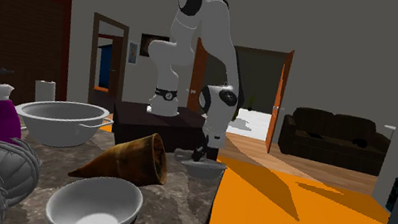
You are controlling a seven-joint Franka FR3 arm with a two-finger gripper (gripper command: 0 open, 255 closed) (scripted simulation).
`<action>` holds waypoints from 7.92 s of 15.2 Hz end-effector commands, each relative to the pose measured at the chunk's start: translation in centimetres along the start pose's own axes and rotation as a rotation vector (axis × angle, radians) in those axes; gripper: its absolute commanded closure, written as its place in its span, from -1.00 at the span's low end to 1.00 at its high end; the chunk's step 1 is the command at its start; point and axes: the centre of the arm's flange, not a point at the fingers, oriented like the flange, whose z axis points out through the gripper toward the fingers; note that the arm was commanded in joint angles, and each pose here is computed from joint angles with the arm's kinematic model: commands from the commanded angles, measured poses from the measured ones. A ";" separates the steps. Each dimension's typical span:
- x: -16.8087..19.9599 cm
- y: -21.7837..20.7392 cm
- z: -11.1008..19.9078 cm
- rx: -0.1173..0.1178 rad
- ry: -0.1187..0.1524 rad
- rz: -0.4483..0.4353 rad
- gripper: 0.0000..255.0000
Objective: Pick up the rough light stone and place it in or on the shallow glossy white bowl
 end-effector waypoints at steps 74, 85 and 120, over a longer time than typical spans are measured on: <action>5.0 10.8 -12.3 0.281 0.016 0.146 1.00; 3.3 9.3 -16.5 0.281 0.016 0.146 1.00; 3.7 16.2 -24.5 0.281 0.016 0.146 1.00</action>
